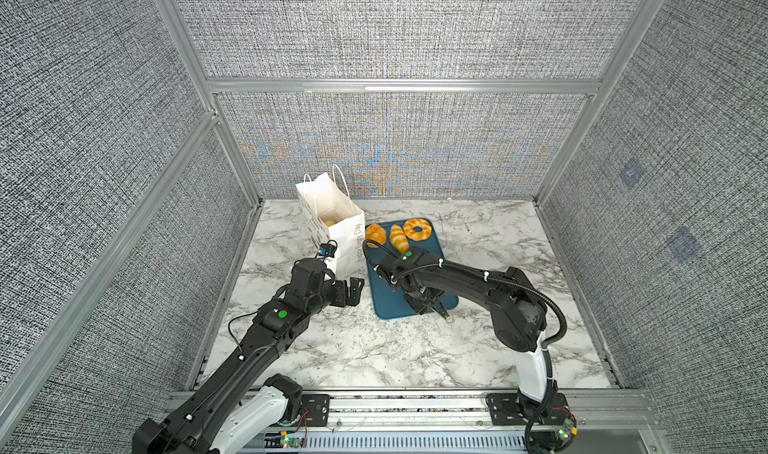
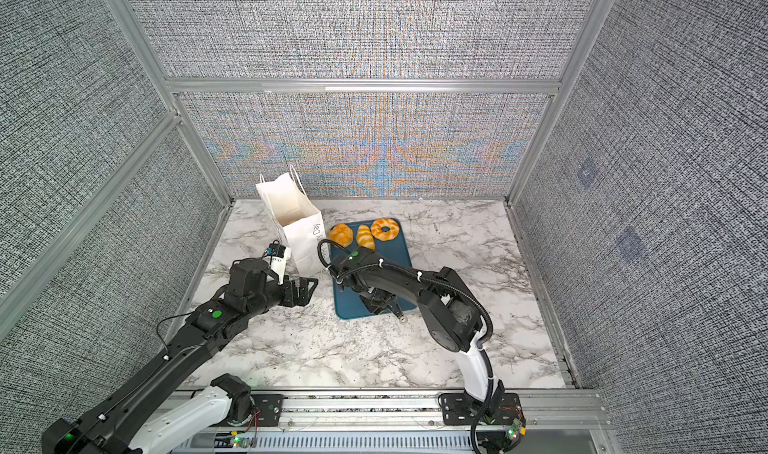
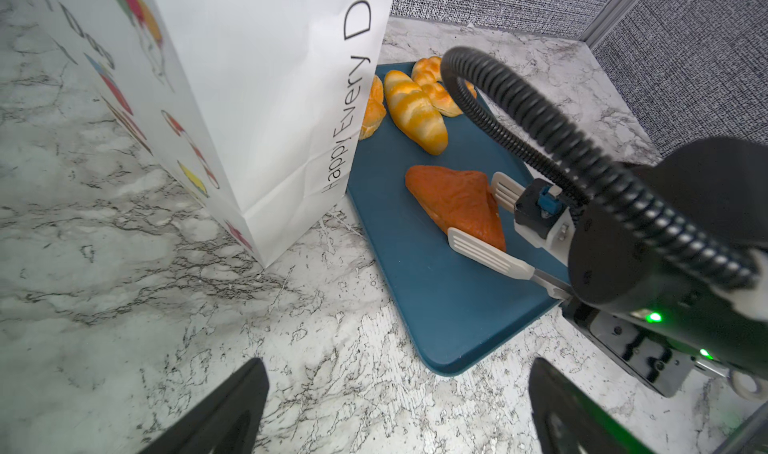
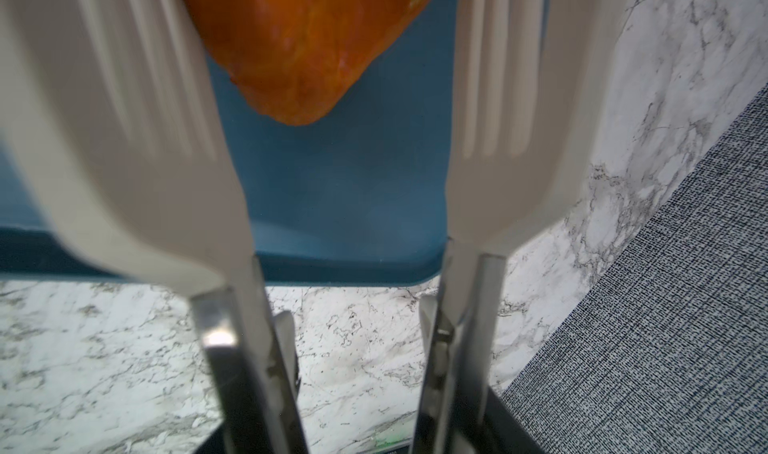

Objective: Place the fake bread into the paper bag
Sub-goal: 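Close the tongs on the orange triangular pastry with the right gripper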

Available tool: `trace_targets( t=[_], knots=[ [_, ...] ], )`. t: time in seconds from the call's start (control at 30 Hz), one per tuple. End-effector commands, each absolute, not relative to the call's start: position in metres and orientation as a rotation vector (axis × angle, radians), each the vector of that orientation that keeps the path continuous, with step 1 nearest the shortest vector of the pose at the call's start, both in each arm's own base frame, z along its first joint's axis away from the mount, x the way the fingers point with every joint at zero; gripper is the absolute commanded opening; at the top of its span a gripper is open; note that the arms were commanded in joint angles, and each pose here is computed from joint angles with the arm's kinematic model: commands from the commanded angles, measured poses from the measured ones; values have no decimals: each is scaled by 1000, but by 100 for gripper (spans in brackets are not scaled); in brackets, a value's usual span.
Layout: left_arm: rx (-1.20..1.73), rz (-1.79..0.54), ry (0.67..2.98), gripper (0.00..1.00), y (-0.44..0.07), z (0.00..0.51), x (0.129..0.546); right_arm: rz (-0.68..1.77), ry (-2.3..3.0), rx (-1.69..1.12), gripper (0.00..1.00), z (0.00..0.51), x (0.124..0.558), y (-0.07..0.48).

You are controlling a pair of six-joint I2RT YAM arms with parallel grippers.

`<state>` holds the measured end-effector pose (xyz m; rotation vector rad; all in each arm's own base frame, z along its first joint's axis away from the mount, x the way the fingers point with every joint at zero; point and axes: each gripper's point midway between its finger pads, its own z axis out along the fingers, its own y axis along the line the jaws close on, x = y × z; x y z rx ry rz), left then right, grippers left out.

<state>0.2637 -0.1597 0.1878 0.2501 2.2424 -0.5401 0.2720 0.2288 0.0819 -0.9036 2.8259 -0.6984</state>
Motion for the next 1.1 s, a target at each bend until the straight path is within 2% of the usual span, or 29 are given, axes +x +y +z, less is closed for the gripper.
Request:
trace_targets(
  t=[0.0,0.13,0.37,1.07],
  knots=[
    [253,-530,2245,99,-159,188,263,-706,2850,-945,47,83,265,225],
    [254,-524,2242,99,-158,188,263,-654,2887,-969,40,80,259,222],
    [303,-517,2259,99,-161,183,263,-548,2902,-976,34,83,258,221],
    [290,-545,2164,99,-170,217,281,-328,2840,-930,32,108,274,223]
  ],
)
